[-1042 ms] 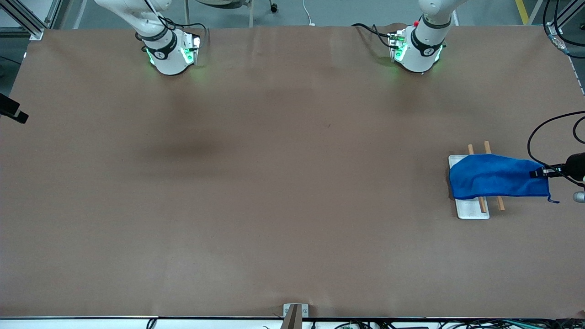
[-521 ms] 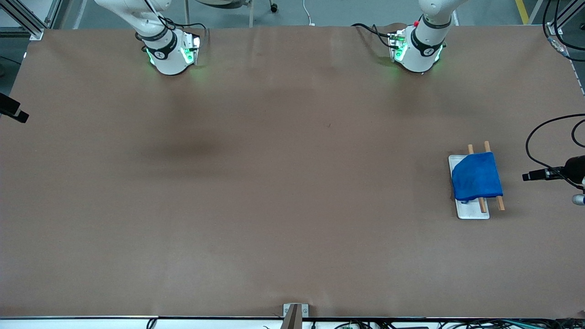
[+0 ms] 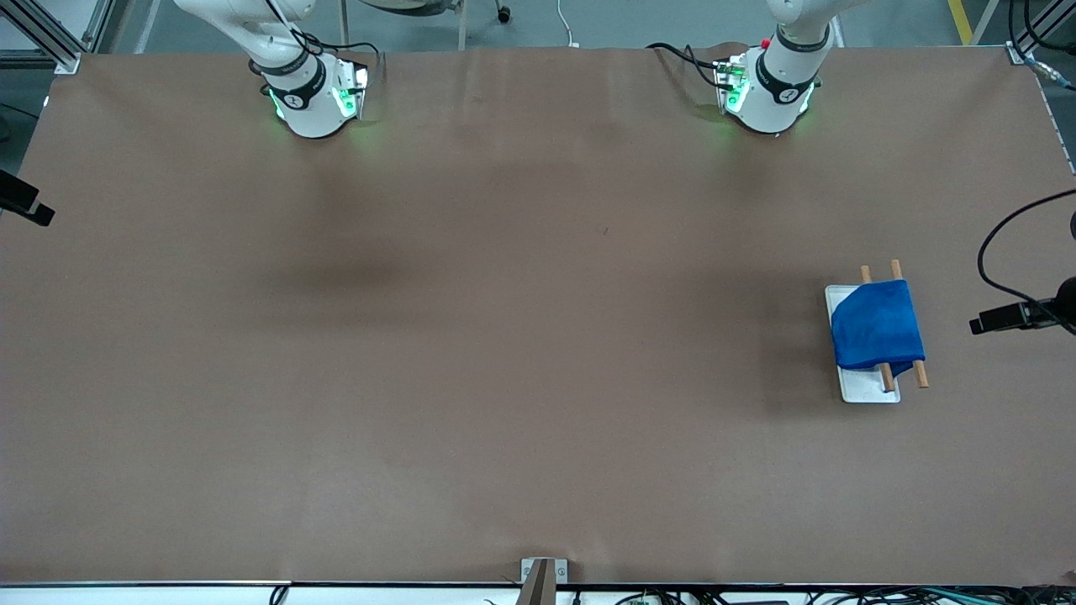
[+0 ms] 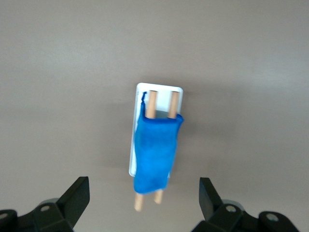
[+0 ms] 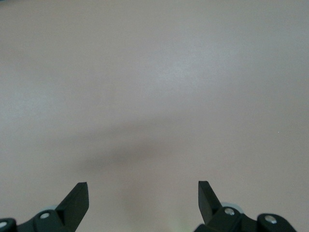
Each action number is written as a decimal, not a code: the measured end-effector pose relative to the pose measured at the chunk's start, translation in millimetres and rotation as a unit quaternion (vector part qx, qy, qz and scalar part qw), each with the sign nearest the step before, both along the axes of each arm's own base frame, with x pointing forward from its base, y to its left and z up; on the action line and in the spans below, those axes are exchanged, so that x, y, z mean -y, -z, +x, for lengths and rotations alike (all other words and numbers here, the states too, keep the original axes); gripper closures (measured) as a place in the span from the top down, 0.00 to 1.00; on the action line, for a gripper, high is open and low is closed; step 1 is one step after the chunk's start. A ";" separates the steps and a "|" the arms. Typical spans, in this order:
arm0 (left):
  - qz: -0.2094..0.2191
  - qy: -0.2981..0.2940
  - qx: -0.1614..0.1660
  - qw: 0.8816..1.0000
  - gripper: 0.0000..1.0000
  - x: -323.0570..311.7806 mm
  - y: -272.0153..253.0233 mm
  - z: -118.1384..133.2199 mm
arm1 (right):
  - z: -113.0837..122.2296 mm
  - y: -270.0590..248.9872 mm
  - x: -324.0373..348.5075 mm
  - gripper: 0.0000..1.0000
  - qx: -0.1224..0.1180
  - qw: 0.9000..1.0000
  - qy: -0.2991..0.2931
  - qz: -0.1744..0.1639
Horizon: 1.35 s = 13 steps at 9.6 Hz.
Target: Right arm passes towel to left arm to hang
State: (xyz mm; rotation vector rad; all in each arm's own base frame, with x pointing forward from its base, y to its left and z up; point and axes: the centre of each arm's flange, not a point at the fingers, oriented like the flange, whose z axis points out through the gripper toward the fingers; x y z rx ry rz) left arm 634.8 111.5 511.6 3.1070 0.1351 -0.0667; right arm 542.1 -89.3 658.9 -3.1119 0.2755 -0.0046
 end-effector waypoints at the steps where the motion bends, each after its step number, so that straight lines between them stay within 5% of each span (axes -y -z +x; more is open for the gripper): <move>1: 0.005 0.009 0.013 1.000 1.00 16.9 -31.5 -8.5 | 0.0 0.0 0.2 1.00 0.000 1.000 0.000 0.000; 5: -0.006 0.047 0.023 0.999 1.00 73.3 -120.8 -35.4 | -0.1 -0.1 0.5 1.00 0.000 1.000 0.001 0.000; 8: 0.012 0.067 0.053 0.996 1.00 108.9 -187.7 -79.0 | -0.2 0.0 0.9 1.00 0.000 1.000 0.001 0.000; 13: 0.025 0.091 0.007 0.996 1.00 145.1 -165.6 -118.2 | -0.3 -0.1 1.8 1.00 0.000 1.000 0.002 0.000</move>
